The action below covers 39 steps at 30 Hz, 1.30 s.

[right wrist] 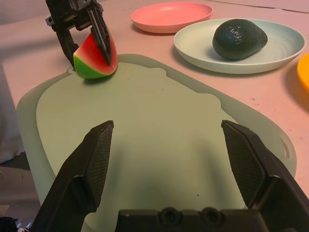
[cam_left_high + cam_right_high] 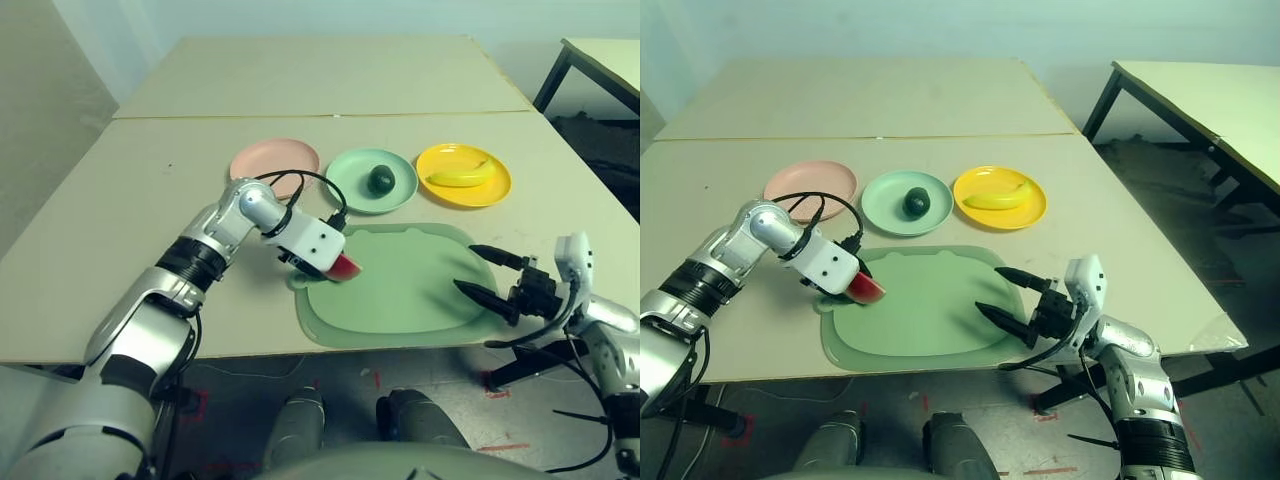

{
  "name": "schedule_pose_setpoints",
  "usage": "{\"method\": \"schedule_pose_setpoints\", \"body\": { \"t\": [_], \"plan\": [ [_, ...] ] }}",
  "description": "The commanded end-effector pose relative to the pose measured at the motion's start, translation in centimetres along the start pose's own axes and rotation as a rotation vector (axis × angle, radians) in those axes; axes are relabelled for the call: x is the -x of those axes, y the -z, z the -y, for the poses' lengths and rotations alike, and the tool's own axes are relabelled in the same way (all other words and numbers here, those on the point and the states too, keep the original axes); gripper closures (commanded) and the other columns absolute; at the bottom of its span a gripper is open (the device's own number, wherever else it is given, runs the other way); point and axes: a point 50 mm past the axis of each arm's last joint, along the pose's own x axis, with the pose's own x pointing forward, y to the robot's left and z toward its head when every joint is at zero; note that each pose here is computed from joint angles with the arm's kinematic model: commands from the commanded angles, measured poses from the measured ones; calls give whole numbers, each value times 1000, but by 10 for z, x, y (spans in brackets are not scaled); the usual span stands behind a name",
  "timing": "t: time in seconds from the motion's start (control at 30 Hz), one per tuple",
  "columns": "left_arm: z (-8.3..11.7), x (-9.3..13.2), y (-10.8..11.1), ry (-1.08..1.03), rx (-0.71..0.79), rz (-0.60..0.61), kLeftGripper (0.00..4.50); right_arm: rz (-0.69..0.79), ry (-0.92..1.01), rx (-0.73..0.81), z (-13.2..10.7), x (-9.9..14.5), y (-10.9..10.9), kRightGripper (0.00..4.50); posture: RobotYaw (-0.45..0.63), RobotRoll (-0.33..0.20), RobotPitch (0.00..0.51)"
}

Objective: Place the fruits into color-matched plates.

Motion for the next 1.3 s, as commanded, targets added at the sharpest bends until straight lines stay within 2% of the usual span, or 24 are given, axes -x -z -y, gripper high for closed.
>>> {"method": "schedule_pose_setpoints", "body": {
  "t": [0.03,0.13,0.27,0.5,0.6,0.73,0.93,1.1,1.3],
  "plan": [
    [-15,22,-5,-104,31,20,2298,15,-8,4,-1,-4,-1,0,-33,0,64],
    [-21,41,-5,-176,35,1,2298,35,-1,17,-1,-6,-3,0,-24,0,62],
    [-19,63,4,-236,64,-52,2298,60,-7,40,-2,-12,-3,0,-15,0,62],
    [-7,100,48,-400,206,-216,2298,97,-80,89,-12,-31,-5,0,0,0,65],
    [-7,107,58,-487,202,-285,2298,106,-90,100,-13,-33,-7,0,2,0,64],
    [-10,113,72,-600,219,-396,2298,118,-90,99,-14,-40,-10,0,-2,0,60],
    [-25,117,76,-754,198,-513,2298,118,-100,85,-21,-42,-9,0,-21,0,62],
    [-30,104,82,-793,212,-557,2298,114,-86,80,-21,-42,-10,0,-36,0,65],
    [-17,86,95,-756,270,-615,2298,115,-75,59,-26,-43,-8,0,-46,0,71]
  ]
}}
